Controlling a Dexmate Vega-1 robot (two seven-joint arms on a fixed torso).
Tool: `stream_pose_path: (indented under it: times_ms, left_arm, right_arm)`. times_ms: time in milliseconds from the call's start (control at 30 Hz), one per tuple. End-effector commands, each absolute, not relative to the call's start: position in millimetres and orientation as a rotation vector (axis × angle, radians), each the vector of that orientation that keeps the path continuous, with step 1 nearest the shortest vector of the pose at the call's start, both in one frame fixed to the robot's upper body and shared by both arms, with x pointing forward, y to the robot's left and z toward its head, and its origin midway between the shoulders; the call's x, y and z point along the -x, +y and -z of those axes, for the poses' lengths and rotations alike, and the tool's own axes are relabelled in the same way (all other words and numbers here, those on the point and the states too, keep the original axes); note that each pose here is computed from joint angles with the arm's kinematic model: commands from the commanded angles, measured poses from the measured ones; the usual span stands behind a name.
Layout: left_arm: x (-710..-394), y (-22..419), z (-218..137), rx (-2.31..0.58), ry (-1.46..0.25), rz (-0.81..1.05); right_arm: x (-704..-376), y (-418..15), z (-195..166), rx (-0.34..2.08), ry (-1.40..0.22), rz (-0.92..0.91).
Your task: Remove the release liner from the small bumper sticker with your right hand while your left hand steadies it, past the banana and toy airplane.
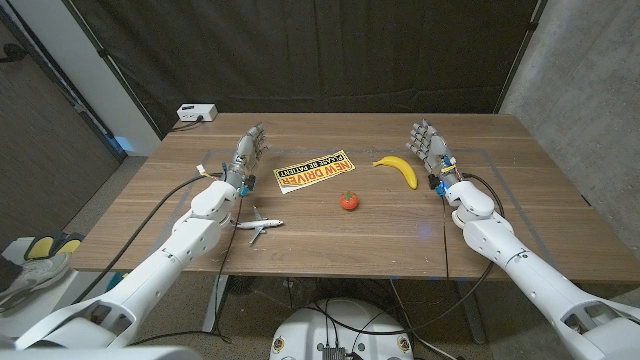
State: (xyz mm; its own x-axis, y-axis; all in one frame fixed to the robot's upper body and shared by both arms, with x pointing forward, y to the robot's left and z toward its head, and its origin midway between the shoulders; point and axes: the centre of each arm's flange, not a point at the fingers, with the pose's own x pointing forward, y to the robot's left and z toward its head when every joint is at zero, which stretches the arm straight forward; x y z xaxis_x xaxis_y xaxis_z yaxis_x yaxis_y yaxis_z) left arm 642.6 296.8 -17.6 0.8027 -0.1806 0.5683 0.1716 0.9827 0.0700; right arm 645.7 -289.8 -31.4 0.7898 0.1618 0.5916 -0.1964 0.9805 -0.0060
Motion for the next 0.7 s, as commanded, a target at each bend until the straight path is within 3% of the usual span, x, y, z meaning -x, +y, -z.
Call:
stream_pose_path:
  times_ms: [33, 700]
  left_arm:
    - [-618.7, 301.2, -0.3, -0.087, -0.656, 0.167]
    - [-607.6, 287.2, 9.0, -0.053, -0.647, 0.121]
  right_arm:
    - [-637.0, -284.8, 27.7, -0.004, -0.682, -0.17]
    - [-656.6, -247.4, -31.0, 0.367, -0.735, -0.222]
